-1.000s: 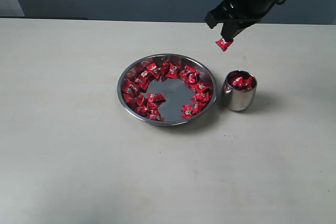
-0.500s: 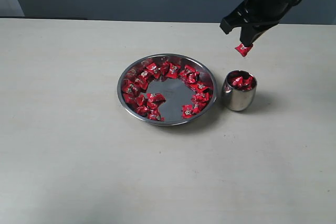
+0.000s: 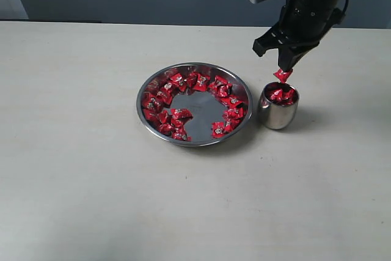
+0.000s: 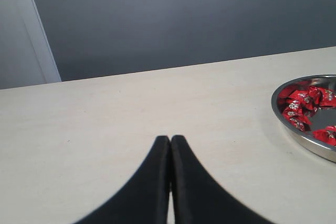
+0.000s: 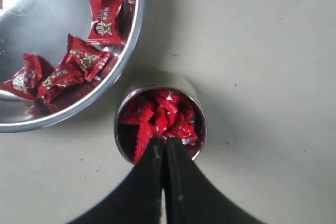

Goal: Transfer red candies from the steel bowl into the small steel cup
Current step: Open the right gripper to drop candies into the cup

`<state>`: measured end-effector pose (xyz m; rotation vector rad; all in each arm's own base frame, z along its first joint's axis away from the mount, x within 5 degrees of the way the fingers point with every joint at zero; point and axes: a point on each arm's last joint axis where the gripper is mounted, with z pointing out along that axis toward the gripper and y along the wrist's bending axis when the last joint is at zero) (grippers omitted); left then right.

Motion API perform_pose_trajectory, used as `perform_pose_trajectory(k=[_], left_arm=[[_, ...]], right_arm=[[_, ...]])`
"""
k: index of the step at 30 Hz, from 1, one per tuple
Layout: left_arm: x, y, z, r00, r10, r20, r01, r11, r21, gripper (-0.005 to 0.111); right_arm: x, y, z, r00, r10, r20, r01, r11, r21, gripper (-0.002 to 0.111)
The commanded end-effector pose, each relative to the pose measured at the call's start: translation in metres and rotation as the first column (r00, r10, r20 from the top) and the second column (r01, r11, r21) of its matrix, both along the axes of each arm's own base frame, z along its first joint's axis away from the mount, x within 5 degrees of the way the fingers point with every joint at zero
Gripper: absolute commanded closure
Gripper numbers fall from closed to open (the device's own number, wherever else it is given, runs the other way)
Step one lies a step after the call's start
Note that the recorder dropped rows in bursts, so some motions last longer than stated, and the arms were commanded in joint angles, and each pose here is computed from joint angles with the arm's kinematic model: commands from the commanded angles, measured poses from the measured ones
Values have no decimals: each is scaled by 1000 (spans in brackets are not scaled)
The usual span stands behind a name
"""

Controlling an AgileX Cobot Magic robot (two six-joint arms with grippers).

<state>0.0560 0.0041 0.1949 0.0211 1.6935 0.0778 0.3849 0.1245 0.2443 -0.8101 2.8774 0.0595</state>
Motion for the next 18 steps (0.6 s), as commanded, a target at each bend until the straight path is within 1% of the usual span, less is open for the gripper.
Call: perform_pose_trajectory(k=[1,7,9,11,14,16,18], left_arm=[[0,-1,0,1000,-8,8,8,1000,-8,106],[0,-1,0,1000,-8,8,8,1000,-8,106],[0,-1,0,1000,-8,8,8,1000,-8,106],[0,-1,0,1000,-8,8,8,1000,-8,106],[0,-1,0,1000,-8,8,8,1000,-8,106],[0,-1,0,1000,-8,8,8,1000,-8,106],[0,-1,0,1000,-8,8,8,1000,-8,106]], right_arm=[[1,-3,-8,999,-8,-45,7,1000,-25,109],[2,-3,-12,998,-8,-56,7,1000,-31,109],[2,-3,-12,998,-7,-54,6,999,-34,107],[3,-4,-12,999,-6,-52,3,999,-42,97],[3,-5,-12,999,-3,-49,1,999,-53,76],[3,-5,-12,999,-3,-49,1,999,-53,70],[3,-5,-12,999,-3,-49,1,999,-53,70]])
